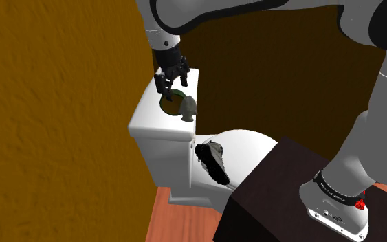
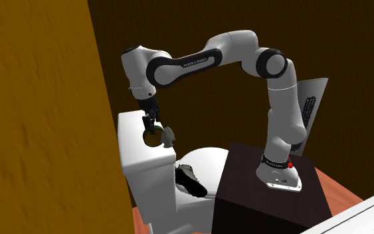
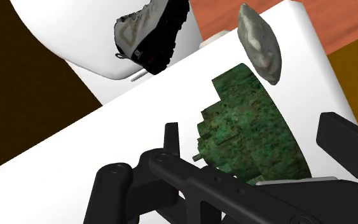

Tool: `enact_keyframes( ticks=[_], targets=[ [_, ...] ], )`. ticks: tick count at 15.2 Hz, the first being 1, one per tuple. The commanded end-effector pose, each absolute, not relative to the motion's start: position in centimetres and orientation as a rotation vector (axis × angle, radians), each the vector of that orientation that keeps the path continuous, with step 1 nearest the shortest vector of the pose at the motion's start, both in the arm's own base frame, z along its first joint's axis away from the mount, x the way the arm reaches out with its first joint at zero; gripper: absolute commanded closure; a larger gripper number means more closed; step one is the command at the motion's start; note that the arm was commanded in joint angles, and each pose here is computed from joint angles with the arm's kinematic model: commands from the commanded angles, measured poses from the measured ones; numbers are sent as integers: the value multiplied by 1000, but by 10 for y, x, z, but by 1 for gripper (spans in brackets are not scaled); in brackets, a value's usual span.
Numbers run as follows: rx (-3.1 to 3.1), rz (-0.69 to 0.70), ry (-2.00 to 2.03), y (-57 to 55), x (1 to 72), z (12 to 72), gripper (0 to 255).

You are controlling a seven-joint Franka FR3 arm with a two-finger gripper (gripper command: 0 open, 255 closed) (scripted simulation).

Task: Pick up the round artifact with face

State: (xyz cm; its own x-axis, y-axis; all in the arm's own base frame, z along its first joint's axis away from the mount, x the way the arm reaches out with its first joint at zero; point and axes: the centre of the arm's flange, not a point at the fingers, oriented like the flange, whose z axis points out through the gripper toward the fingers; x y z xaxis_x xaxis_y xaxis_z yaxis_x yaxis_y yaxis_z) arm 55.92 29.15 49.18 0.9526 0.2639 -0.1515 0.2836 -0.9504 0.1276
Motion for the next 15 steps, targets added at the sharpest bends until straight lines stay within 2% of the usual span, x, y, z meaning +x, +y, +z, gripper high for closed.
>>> enact_keyframes(
  ticks=[1, 4, 5, 15],
  targets=[
    [2957, -199, 418, 291, 559, 482, 0],
    [2957, -199, 418, 291, 559, 474, 0],
    [2957, -199, 418, 291, 559, 474, 255],
    [2957, -199, 418, 291, 559, 479, 255]
  ],
)
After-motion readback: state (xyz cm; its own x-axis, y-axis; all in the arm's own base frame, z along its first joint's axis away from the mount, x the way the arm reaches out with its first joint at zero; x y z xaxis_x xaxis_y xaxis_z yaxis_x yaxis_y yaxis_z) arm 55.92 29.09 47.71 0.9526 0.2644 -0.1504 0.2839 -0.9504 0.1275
